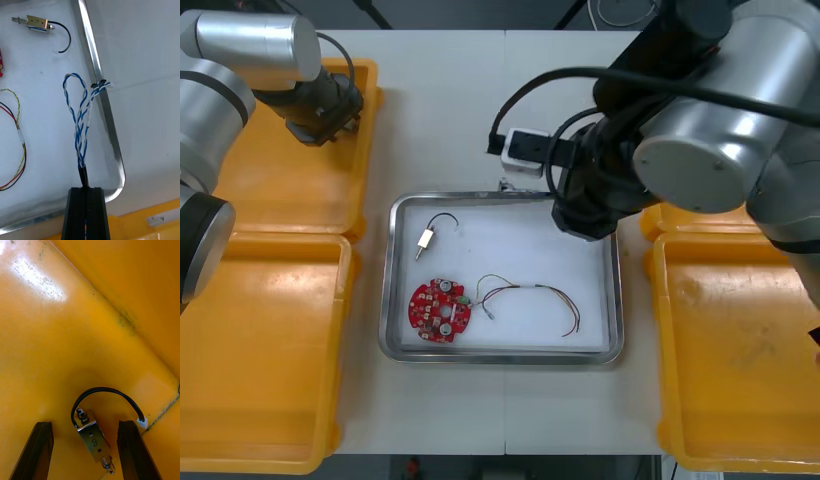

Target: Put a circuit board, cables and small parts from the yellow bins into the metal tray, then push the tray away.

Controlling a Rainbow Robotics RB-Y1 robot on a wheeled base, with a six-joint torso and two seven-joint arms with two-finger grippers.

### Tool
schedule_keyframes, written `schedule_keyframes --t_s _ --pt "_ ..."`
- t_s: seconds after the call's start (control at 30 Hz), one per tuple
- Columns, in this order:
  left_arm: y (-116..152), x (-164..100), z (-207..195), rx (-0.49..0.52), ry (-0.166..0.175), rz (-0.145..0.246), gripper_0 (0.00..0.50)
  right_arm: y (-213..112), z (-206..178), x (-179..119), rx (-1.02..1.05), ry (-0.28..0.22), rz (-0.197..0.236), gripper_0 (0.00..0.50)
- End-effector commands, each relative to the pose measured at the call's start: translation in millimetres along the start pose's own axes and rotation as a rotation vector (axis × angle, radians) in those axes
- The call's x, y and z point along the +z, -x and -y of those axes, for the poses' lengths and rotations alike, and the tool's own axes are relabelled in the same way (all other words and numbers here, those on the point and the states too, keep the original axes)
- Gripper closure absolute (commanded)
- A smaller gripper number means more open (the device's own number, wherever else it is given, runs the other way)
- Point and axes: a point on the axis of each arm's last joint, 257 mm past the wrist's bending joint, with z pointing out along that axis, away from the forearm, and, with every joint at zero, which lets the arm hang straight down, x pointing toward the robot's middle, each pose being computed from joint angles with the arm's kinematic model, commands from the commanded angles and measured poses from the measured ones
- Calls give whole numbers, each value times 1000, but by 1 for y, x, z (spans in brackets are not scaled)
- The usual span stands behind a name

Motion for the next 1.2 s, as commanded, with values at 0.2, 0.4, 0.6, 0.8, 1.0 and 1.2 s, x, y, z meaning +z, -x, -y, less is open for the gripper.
schedule_keyframes --t_s 0.2,0.4,0.6,0.8,1.0,1.2 --pt "0 -6 20 -16 -12 17 78 11 -38 51 -196 -14 -37 500" --pt "0 -6 20 -11 -12 17 500 1 -44 80 -225 6 -63 500" --pt "-1 -6 20 -12 -15 14 500 -14 -42 100 -268 -23 -119 500" --pt "1 -7 19 -19 -14 15 500 -21 -36 110 -269 -41 -142 500" --pt "14 -16 12 -41 -9 9 500 -22 -37 110 -253 -39 -143 286" --pt "27 -43 10 -54 5 -18 500 -16 -35 110 -242 -52 -124 0"
